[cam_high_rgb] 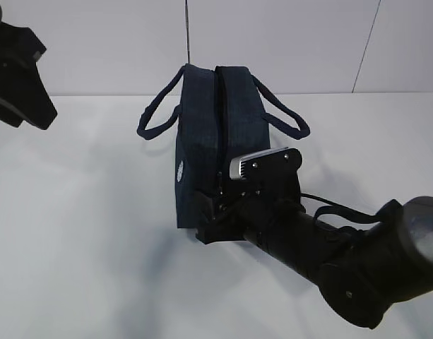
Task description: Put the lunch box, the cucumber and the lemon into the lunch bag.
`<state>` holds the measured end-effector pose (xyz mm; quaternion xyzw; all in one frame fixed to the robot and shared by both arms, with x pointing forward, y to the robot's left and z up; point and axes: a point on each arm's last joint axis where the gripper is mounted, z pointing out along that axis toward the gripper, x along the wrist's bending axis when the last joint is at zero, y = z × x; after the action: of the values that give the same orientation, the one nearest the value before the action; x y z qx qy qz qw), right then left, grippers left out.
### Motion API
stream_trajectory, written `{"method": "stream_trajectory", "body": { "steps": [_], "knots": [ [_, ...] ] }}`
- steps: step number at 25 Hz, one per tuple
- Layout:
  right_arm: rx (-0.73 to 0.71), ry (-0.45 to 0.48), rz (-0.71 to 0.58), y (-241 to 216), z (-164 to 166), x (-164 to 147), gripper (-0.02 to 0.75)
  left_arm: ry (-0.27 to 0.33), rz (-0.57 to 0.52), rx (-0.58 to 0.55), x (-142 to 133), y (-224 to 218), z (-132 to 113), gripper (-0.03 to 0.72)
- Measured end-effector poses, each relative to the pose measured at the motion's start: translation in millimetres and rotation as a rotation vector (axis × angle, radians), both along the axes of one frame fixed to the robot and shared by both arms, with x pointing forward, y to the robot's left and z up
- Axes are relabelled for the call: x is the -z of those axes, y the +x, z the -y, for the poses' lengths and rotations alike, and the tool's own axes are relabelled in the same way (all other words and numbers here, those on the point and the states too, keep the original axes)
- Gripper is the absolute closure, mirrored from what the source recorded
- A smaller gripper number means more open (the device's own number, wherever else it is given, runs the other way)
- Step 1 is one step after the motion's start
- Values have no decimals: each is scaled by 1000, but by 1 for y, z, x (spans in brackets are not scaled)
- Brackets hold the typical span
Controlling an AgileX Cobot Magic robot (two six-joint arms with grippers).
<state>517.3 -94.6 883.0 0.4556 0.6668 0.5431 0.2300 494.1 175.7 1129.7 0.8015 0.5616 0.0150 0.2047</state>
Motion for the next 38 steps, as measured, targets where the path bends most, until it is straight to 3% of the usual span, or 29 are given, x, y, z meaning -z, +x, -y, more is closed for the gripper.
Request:
{"method": "stream_trajectory", "body": {
  "steps": [5,14,20,38],
  "knots": [
    [-1,-5,-9,2,-1,0,340,0,0,0,0,0,0,421],
    [57,2,-41,3,3,2,494,1,1,0,0,0,0,433],
    [65,2,-48,3,3,2,517,1,1,0,0,0,0,438],
    [63,-9,-64,3,3,4,703,-2,-1,0,0,0,0,449]
  ]
}}
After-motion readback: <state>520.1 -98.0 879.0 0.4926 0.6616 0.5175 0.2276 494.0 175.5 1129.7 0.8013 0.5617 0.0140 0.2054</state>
